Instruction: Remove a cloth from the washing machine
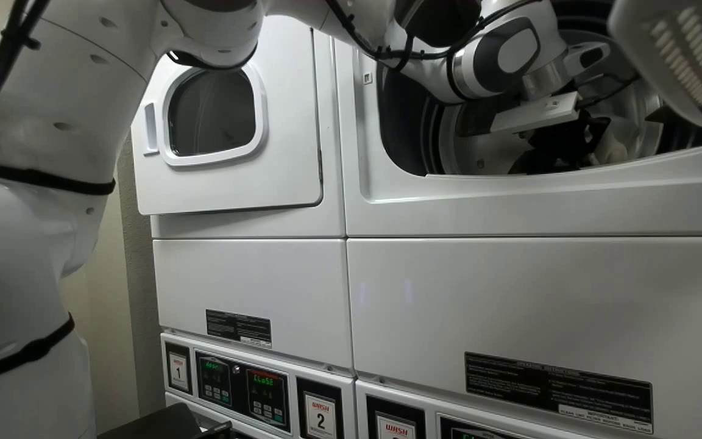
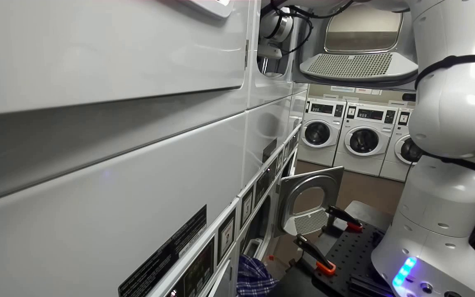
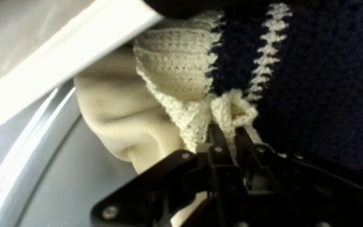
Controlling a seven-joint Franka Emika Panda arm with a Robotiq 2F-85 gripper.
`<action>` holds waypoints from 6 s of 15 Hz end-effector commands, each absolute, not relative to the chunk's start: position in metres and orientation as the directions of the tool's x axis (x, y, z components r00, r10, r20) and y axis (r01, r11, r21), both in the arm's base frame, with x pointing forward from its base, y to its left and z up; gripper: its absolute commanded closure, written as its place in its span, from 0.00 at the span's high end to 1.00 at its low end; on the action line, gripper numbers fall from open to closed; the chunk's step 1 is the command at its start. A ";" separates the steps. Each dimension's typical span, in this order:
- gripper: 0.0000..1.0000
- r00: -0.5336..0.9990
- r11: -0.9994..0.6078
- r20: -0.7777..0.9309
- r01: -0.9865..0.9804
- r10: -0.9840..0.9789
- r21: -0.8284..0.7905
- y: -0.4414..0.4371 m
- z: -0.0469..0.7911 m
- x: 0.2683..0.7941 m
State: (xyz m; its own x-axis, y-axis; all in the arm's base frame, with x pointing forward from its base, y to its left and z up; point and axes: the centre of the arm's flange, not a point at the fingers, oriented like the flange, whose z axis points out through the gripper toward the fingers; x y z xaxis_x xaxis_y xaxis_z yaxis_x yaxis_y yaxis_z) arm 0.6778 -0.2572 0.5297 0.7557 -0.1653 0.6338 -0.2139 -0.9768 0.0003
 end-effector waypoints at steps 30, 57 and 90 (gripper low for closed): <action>0.07 0.944 -0.977 -0.298 -0.082 -0.140 0.199 -0.315 0.618 0.357; 0.06 0.888 -0.927 -0.406 -0.057 -0.218 0.372 -0.296 0.418 0.336; 0.96 0.977 -0.963 -0.052 -0.192 -0.205 0.189 -0.254 0.418 0.355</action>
State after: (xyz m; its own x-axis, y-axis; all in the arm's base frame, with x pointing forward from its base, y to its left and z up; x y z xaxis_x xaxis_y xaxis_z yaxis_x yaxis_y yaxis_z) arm 0.3623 -0.2631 0.4126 0.9745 -0.2077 -0.0851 -0.1879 -0.9622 0.1970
